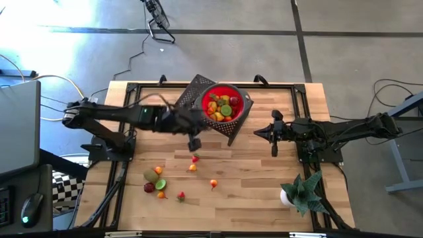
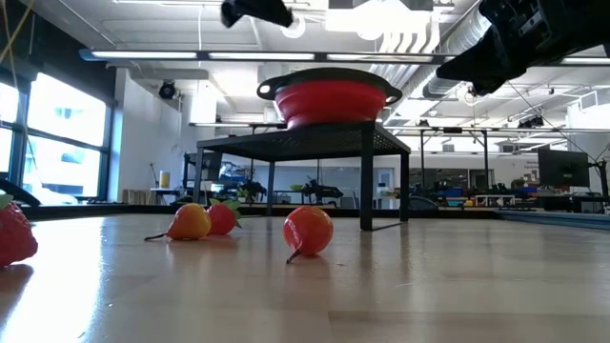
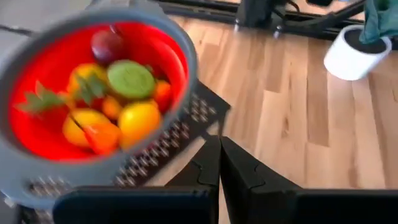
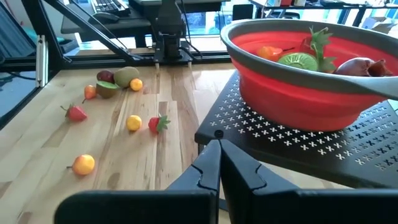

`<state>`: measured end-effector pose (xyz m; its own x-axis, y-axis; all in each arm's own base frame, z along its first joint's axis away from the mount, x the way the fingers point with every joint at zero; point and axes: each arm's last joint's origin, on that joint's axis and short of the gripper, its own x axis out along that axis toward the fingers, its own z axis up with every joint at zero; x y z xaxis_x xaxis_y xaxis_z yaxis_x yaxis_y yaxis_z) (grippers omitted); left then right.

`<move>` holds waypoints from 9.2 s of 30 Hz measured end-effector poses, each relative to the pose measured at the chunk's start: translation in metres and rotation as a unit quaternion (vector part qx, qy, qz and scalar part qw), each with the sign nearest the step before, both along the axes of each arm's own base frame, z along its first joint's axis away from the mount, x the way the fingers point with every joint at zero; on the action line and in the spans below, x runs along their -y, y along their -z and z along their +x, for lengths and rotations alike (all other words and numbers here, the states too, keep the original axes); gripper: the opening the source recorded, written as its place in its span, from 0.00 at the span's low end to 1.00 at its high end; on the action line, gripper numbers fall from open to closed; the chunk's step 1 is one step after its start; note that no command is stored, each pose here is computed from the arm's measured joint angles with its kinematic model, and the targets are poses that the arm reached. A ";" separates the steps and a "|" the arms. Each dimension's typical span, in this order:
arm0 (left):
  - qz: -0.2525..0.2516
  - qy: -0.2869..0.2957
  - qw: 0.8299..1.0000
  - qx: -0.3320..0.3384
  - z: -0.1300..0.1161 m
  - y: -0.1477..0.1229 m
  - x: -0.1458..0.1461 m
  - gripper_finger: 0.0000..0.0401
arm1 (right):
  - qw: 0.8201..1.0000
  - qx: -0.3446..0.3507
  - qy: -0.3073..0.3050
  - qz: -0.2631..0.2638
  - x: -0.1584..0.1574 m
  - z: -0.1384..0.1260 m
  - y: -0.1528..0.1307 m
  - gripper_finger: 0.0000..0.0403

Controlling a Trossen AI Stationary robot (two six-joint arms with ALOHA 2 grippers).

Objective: Pick & Place Fruit
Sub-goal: Put the strawberry into the strainer bowl on the shelf, then put the pear into the strainer bowl on the shelf

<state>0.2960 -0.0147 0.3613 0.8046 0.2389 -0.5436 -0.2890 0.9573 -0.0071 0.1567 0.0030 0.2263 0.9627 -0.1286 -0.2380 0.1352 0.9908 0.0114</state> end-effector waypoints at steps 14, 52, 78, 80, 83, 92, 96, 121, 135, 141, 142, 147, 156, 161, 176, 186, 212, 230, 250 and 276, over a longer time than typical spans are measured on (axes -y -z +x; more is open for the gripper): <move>-0.090 -0.115 0.987 -0.062 -0.028 0.067 0.058 0.00 | 1.000 0.003 0.000 0.002 0.000 0.000 -0.001 0.01; -0.192 -0.244 0.949 -0.054 -0.041 0.146 0.053 0.60 | 1.000 0.007 0.001 0.002 0.000 0.000 -0.001 0.01; -0.213 -0.221 0.948 -0.082 -0.001 0.189 0.042 0.51 | 1.000 0.015 0.003 0.013 0.000 0.001 -0.003 0.01; -0.210 -0.213 0.951 -0.080 0.001 0.190 0.043 0.51 | 1.000 0.016 0.003 0.013 0.000 0.001 -0.003 0.01; -0.214 -0.206 0.951 -0.081 0.003 0.192 0.044 0.51 | 1.000 0.016 0.003 0.013 0.000 0.001 -0.003 0.01; -0.207 -0.199 0.955 -0.079 0.005 0.193 0.044 0.51 | 1.000 0.016 0.003 0.013 0.000 0.001 -0.003 0.01; -0.196 -0.206 0.954 -0.094 0.007 0.205 0.044 0.51 | 1.000 0.016 0.003 0.013 0.000 0.001 -0.003 0.01; -0.194 -0.201 0.957 -0.082 0.014 0.211 0.046 0.43 | 1.000 0.016 0.003 0.013 0.000 0.001 -0.003 0.01; -0.194 -0.201 0.957 -0.081 0.014 0.211 0.046 0.17 | 1.000 0.016 0.003 0.013 0.000 0.001 -0.003 0.01; -0.194 -0.202 0.957 -0.081 0.014 0.211 0.046 0.07 | 1.000 0.016 0.003 0.013 0.000 0.001 -0.003 0.01; -0.194 -0.202 0.957 -0.081 0.014 0.211 0.046 0.05 | 1.000 0.016 0.003 0.013 0.000 0.001 -0.003 0.01; -0.194 -0.202 0.957 -0.080 0.014 0.211 0.046 0.02 | 1.000 0.016 0.003 0.013 0.000 0.001 -0.003 0.01; -0.188 -0.190 0.961 -0.076 0.019 0.201 0.047 0.01 | 1.000 0.015 0.003 0.013 0.000 0.001 -0.003 0.01; -0.168 -0.153 0.972 -0.058 0.026 0.180 0.048 0.01 | 1.000 0.015 0.003 0.013 0.000 0.001 -0.003 0.01; -0.081 -0.050 0.996 0.002 0.031 0.088 0.048 0.01 | 1.000 0.015 0.003 0.013 0.000 0.001 -0.003 0.01; 0.008 -0.037 0.999 0.014 0.037 0.022 0.013 0.01 | 1.000 0.014 0.003 0.013 0.000 0.001 -0.002 0.01; 0.080 -0.124 0.983 0.108 0.058 -0.016 -0.103 0.01 | 1.000 0.011 0.003 0.011 0.000 0.000 -0.002 0.01; 0.063 -0.156 0.984 0.059 0.084 0.029 -0.134 0.01 | 1.000 0.011 0.003 0.011 0.000 0.000 -0.002 0.01; 0.066 -0.159 0.984 0.041 0.087 0.037 -0.136 0.14 | 1.000 0.011 0.003 0.011 0.000 0.000 -0.002 0.01; 0.080 -0.005 0.996 0.037 0.066 -0.017 -0.090 0.07 | 1.000 0.001 0.003 0.011 0.000 0.000 0.000 0.01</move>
<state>0.3623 0.0751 0.3787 0.8387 0.3250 -0.4370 -0.3019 0.9453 0.1236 0.1567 0.0030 0.2262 0.9624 -0.1286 -0.2394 0.1404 0.9896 0.0326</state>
